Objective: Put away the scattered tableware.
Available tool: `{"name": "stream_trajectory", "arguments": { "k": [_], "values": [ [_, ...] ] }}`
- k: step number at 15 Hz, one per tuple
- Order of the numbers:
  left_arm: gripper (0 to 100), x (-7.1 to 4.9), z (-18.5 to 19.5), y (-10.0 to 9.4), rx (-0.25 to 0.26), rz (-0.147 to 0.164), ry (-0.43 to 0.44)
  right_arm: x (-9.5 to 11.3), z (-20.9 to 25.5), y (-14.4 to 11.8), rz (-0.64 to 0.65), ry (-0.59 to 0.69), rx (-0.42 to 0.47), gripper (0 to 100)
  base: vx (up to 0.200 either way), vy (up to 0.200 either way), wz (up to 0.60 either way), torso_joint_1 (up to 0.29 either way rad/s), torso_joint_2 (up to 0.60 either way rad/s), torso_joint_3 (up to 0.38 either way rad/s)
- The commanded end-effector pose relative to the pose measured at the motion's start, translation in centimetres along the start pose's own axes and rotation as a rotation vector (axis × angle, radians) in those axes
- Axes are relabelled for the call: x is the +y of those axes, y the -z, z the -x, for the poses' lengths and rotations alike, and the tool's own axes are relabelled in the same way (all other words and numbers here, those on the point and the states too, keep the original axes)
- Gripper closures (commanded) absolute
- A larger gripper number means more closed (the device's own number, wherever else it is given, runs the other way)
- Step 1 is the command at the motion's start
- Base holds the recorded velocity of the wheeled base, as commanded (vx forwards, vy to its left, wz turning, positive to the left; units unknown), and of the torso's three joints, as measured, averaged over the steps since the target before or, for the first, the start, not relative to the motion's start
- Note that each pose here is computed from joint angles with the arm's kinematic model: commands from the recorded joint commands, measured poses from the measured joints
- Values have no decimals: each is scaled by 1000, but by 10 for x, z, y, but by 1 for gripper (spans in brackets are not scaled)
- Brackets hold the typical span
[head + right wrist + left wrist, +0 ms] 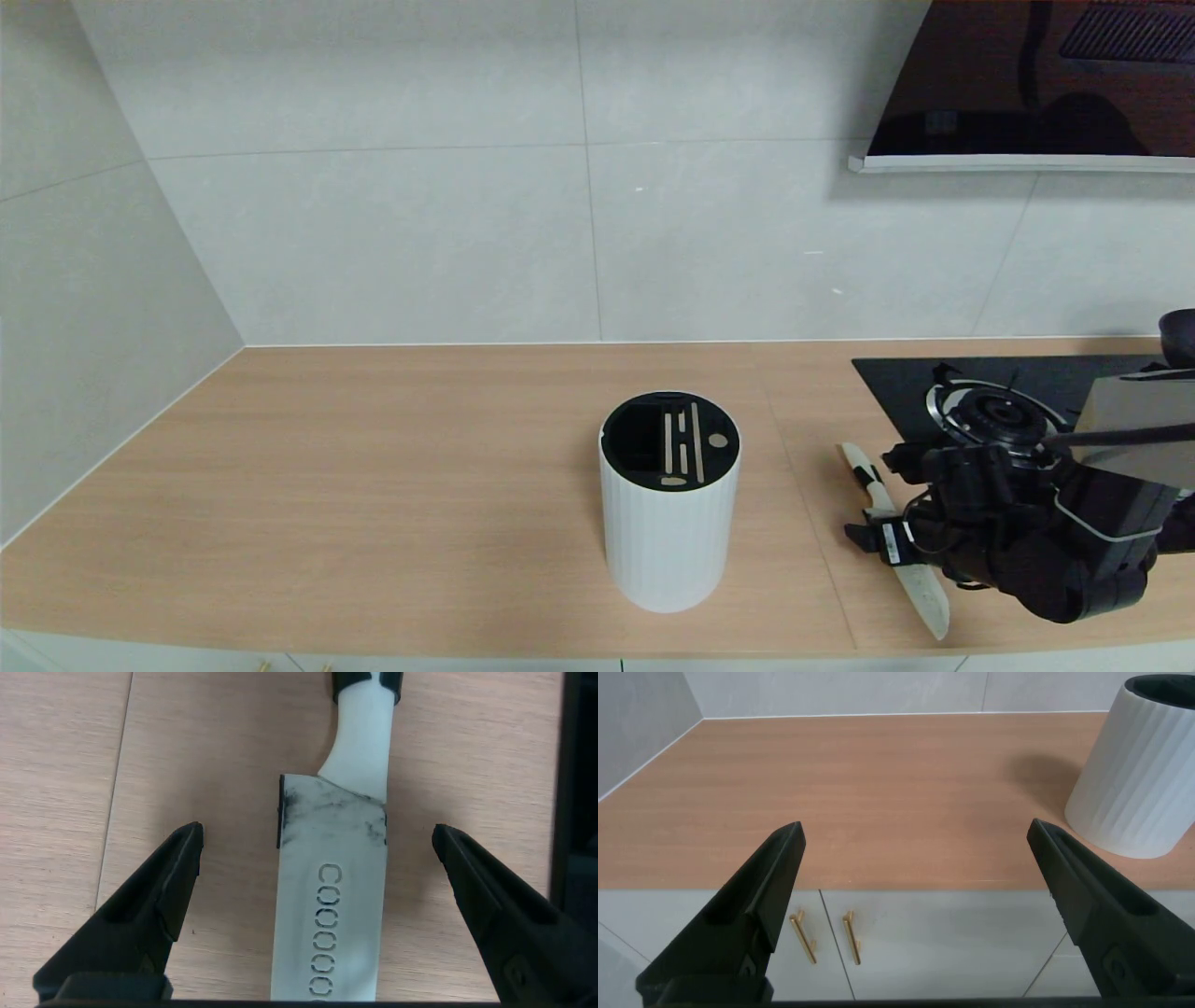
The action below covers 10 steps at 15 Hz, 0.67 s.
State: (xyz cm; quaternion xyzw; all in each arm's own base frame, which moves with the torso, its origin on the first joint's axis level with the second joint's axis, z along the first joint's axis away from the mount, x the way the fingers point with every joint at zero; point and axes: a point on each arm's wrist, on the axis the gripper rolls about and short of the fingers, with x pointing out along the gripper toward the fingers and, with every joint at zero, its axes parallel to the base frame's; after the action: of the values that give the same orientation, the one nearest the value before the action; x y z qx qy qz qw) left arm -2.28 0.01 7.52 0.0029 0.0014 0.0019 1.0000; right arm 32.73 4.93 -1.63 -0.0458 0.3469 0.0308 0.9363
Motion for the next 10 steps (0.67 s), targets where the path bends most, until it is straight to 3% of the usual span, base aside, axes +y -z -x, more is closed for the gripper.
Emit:
{"name": "stream_trajectory", "arguments": {
  "k": [1,6,10],
  "values": [
    [0,0,0,0,0,0,-1,-1,-1,1,1,2,5,100,0,0,0,0,0,0],
    [0,0,0,0,0,0,-1,-1,-2,0,1,5,2,100,0,0,0,0,0,0],
    [0,0,0,0,0,1,-1,-2,11,-13,-5,40,-51,100,0,0,0,0,0,0]
  ]
}}
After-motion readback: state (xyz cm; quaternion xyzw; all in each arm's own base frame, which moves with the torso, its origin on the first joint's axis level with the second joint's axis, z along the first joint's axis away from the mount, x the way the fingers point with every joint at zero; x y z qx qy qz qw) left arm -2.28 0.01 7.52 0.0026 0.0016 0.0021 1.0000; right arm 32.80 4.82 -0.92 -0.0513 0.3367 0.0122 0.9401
